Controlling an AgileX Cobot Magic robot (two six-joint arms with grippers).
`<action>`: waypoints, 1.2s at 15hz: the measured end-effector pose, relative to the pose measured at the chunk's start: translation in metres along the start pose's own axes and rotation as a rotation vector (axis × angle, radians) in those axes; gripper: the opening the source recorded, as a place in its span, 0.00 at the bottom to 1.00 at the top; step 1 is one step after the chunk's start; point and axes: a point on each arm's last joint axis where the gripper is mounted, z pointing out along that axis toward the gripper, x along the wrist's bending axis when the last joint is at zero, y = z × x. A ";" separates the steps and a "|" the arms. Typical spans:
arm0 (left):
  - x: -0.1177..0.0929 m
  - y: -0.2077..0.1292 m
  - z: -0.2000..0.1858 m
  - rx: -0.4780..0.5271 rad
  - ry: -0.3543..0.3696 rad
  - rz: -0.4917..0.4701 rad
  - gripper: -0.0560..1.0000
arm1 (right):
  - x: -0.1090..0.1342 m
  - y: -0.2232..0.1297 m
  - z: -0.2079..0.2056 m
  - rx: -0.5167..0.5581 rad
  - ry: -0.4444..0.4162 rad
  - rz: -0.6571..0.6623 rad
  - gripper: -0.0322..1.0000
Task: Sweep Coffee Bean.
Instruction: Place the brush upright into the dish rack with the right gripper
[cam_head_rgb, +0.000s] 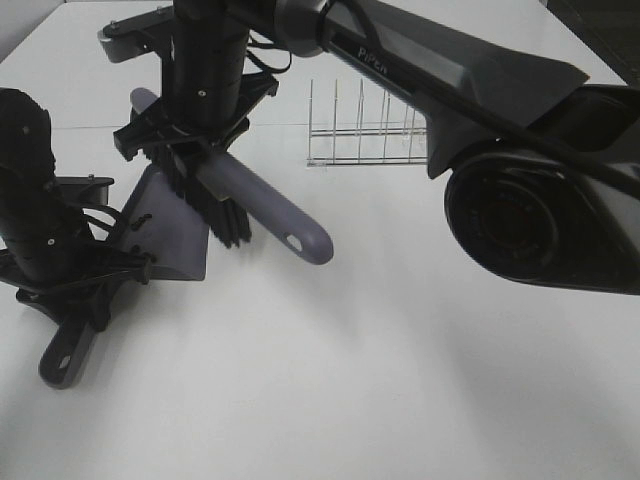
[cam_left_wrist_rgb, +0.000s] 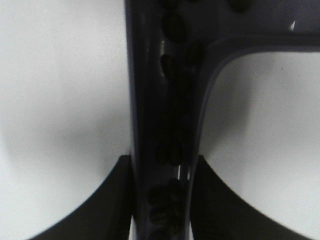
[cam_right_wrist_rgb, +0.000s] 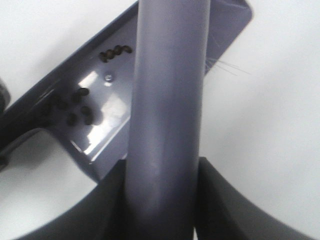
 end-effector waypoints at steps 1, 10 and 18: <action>0.000 0.000 0.000 0.000 0.000 0.000 0.30 | -0.007 0.003 -0.012 -0.024 -0.044 -0.005 0.30; 0.000 0.000 0.000 -0.002 -0.001 0.001 0.30 | -0.208 -0.050 -0.132 -0.038 -0.281 0.344 0.30; 0.000 0.000 0.000 -0.001 -0.003 -0.001 0.30 | -0.286 -0.181 -0.113 0.289 -0.242 0.642 0.30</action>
